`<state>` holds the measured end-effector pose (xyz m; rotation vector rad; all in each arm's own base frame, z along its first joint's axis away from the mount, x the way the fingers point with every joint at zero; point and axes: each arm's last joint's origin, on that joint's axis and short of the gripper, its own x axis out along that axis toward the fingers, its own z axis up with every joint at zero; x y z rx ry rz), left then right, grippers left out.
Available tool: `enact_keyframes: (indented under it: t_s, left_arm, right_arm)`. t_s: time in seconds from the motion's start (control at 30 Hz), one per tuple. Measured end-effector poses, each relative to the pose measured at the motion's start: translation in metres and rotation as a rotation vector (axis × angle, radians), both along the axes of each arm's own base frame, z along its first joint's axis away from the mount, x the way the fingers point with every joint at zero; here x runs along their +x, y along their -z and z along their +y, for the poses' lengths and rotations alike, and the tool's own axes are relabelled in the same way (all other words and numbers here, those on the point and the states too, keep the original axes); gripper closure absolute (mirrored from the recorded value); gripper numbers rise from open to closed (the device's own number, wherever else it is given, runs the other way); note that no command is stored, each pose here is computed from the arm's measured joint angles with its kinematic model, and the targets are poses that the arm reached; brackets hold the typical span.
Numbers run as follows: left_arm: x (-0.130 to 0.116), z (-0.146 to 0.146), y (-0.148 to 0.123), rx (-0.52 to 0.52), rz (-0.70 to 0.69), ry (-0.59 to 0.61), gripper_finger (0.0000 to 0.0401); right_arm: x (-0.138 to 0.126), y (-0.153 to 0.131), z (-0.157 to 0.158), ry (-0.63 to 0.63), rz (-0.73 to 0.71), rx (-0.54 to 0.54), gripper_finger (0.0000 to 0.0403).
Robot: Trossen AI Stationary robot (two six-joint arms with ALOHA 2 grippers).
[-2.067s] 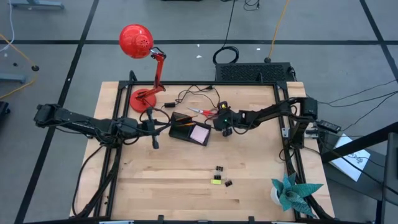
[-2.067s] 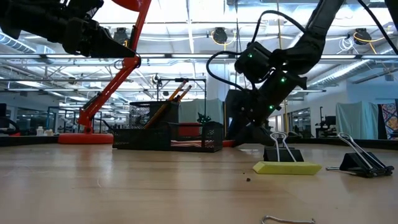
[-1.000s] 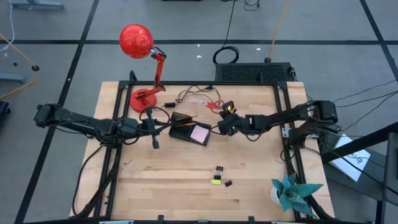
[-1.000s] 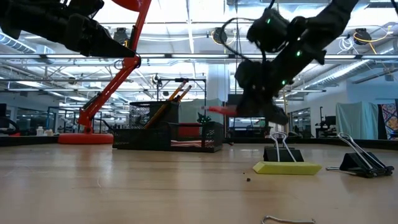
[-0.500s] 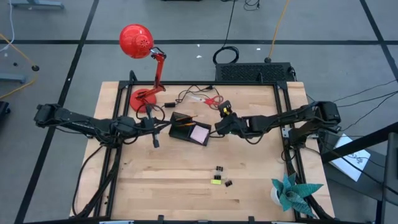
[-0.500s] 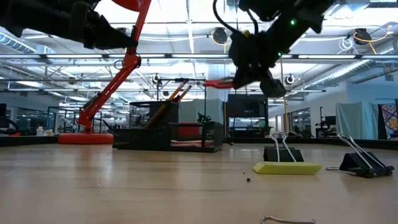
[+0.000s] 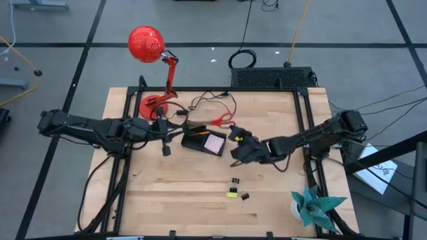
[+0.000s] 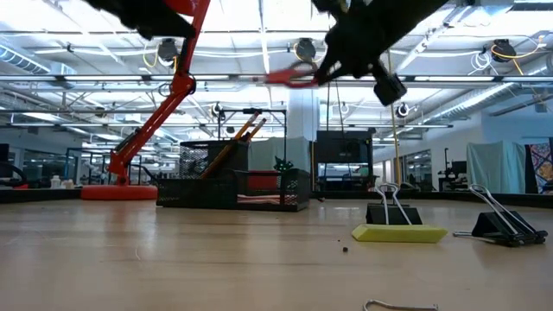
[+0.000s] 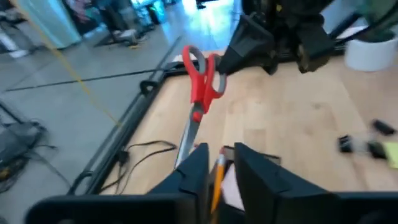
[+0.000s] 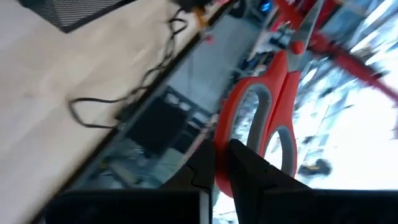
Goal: Pick and place office supplies into organizer
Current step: Put the orange scissors into the desk organizer
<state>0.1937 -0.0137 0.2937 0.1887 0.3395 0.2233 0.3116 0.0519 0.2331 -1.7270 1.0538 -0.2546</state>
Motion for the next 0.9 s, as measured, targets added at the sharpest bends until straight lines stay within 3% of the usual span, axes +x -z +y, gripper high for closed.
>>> enact_keyframes:
  t_s: [0.17,0.3,0.5,0.7,0.9]
  left_arm:
    - [0.013,-0.006,-0.017,-0.083,0.033,0.119,0.0248]
    - [0.028,-0.011,-0.029,-0.165,0.069,0.194,0.0185]
    - [0.054,-0.02,-0.037,-0.175,0.18,0.224,0.0112]
    - [0.074,-0.022,-0.047,-0.194,0.296,0.197,0.0085]
    - [0.091,-0.011,-0.044,-0.274,0.385,0.128,0.0095]
  right_arm:
    - [-0.001,-0.009,0.031,-0.121,0.007,-0.096,0.0384]
    - [-0.005,-0.014,0.054,-0.21,-0.025,-0.108,0.0384]
    - [-0.011,-0.016,0.07,-0.268,-0.035,-0.112,0.0384]
    - [-0.011,-0.016,0.073,-0.304,-0.025,-0.112,0.0384]
    - [-0.009,-0.015,0.07,-0.334,0.007,-0.132,0.0384]
